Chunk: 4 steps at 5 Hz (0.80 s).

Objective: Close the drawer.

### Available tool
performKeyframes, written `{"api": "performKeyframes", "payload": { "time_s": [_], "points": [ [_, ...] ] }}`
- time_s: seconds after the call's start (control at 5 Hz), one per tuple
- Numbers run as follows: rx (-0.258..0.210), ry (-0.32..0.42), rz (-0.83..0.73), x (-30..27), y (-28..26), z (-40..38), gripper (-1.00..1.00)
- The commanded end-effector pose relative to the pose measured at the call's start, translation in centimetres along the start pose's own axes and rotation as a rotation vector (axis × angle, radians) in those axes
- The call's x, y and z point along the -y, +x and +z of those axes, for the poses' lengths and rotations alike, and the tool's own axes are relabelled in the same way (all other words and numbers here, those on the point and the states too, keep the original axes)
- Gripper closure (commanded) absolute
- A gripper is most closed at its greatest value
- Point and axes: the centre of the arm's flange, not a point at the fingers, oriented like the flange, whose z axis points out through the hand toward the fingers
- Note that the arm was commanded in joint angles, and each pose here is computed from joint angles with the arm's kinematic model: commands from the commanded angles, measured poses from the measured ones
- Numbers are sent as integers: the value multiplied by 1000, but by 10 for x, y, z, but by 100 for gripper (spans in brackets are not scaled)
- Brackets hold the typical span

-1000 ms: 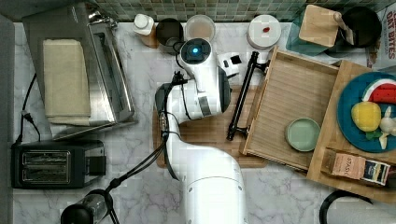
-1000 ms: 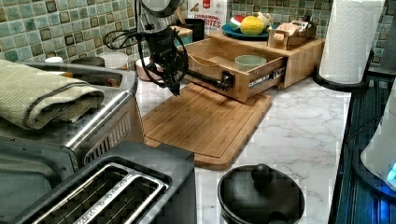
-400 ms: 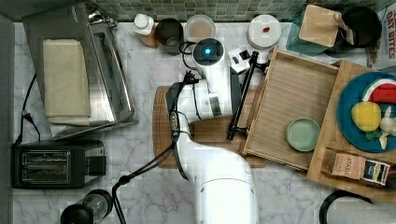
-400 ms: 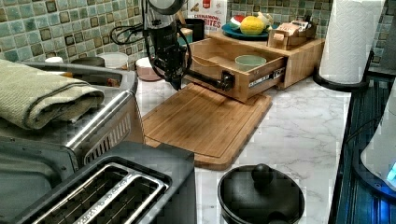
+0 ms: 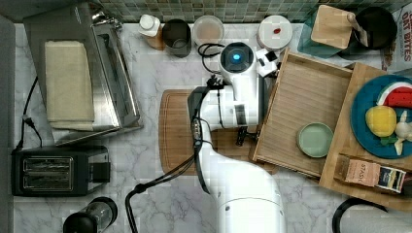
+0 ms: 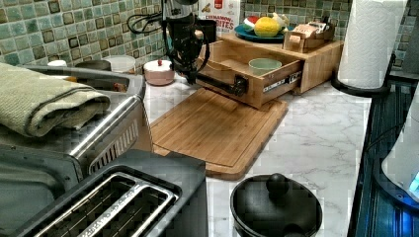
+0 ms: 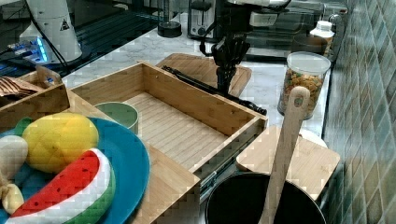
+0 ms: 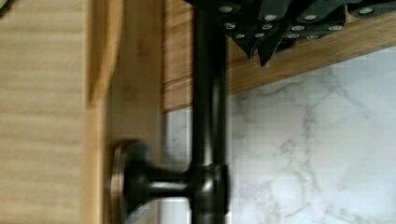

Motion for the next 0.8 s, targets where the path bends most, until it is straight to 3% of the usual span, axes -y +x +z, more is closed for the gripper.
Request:
{"api": "performKeyframes", "payload": {
  "time_s": [0.2, 0.4, 0.6, 0.8],
  "points": [
    [-7, 105, 63, -142, -24, 19, 100],
    [-14, 108, 83, -168, -39, 30, 100],
    [28, 91, 85, -203, -49, 39, 100],
    [1, 105, 70, -234, -60, 61, 100]
  ]
}}
